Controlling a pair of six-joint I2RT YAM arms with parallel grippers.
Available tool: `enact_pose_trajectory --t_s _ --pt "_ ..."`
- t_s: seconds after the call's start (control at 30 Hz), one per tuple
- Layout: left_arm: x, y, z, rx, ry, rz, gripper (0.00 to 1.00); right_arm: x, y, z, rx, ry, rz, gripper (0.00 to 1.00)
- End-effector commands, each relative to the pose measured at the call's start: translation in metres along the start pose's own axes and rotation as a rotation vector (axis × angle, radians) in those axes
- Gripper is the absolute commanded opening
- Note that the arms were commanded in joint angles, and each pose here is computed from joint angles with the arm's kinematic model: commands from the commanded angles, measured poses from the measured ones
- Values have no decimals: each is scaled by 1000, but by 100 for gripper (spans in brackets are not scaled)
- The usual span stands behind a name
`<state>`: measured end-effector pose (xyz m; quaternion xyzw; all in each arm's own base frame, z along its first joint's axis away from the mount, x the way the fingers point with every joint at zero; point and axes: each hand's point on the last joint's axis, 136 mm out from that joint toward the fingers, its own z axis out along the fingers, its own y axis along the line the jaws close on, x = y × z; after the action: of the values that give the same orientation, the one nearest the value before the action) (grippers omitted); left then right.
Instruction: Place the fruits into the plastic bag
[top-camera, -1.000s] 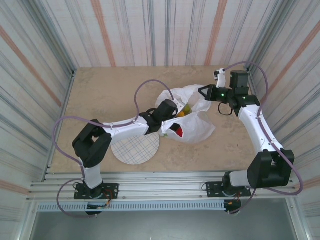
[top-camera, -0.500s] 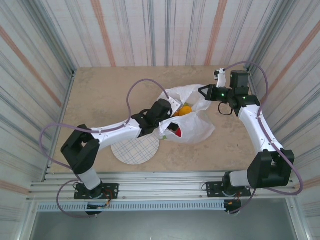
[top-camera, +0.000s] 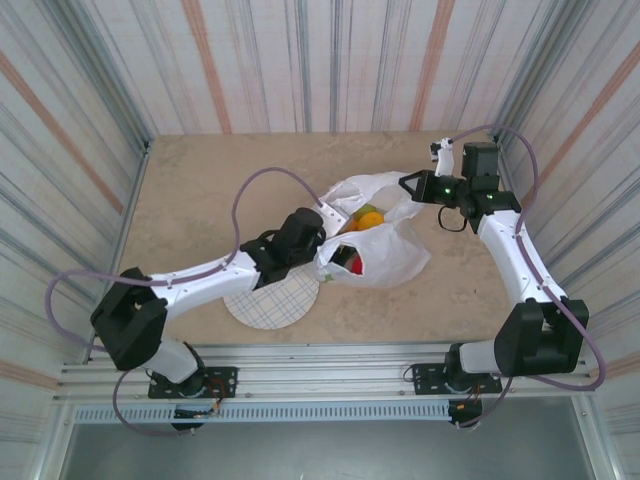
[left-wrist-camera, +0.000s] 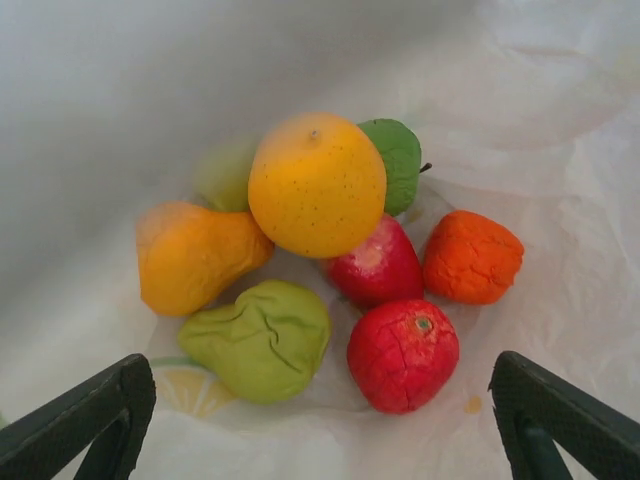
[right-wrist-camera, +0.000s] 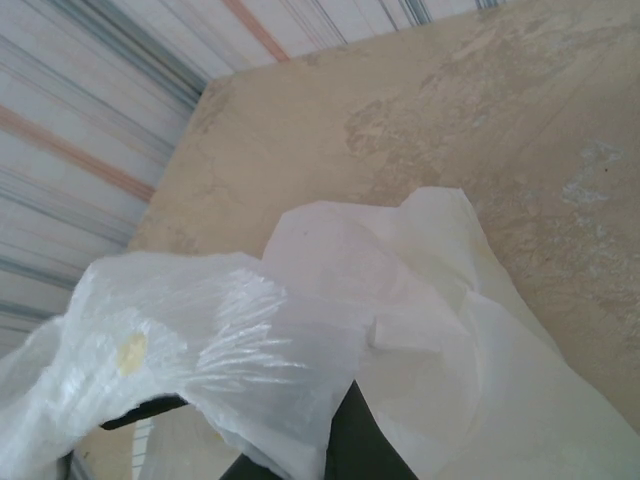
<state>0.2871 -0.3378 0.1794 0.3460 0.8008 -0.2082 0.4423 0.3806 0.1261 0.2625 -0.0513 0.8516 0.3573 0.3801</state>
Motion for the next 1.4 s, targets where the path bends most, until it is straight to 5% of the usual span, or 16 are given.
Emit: enact_pose_trajectory --t_s 0.0,0.27,0.5,0.9,1.37 --pt "-11 8 -24 12 -71 -49 90 7 -4 5 -14 22 20 0" --pt "-4 32 -67 21 -154 -134 90 7 -7 8 -15 27 27 0" --pt "15 79 -92 -124 -161 -349 90 8 -8 10 -17 30 29 0" --pt "63 57 -45 33 40 -655 83 11 -9 12 -19 35 35 0" --pt "79 40 -23 51 72 -644 53 16 -11 12 -19 40 46 0"
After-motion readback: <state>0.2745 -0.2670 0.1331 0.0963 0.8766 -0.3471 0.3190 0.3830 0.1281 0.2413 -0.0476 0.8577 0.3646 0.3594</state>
